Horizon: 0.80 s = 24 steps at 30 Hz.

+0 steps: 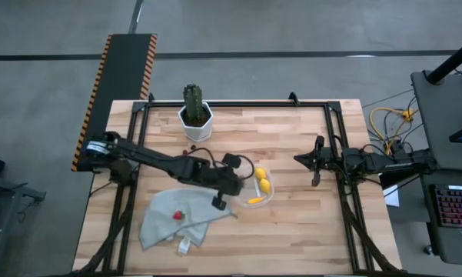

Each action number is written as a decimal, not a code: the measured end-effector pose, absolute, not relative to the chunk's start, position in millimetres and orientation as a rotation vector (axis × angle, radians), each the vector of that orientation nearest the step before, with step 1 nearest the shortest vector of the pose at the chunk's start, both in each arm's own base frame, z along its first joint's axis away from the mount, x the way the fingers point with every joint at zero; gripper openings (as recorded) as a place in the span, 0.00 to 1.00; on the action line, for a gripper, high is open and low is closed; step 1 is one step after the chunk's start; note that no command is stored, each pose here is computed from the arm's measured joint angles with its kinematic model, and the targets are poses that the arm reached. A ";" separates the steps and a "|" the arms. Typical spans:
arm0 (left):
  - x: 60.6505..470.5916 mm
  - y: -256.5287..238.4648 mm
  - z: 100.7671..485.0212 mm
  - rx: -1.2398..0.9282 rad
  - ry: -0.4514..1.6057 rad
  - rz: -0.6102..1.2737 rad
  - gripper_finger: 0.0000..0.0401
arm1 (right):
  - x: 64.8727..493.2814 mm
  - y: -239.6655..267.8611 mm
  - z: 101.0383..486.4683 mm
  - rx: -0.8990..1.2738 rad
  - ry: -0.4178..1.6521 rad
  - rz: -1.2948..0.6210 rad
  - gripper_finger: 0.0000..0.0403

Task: Pick and placing Produce into tupperware
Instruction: Put the top red strawberry into the transparent container

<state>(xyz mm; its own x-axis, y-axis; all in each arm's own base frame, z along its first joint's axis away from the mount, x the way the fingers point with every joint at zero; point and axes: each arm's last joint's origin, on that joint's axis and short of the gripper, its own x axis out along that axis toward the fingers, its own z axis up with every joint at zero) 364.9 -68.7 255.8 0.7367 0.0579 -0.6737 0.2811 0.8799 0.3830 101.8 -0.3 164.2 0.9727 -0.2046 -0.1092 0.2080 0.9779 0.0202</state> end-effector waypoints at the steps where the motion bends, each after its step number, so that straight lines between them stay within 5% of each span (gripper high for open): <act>1: 368.9 -67.1 252.6 0.480 0.730 -0.137 0.00 | 101.8 -0.3 164.2 0.032 0.107 -0.208 0.02; 24: 391.5 -60.1 189.0 0.519 0.878 -0.181 0.00 | 102.9 -0.2 162.7 0.026 0.124 -0.208 0.02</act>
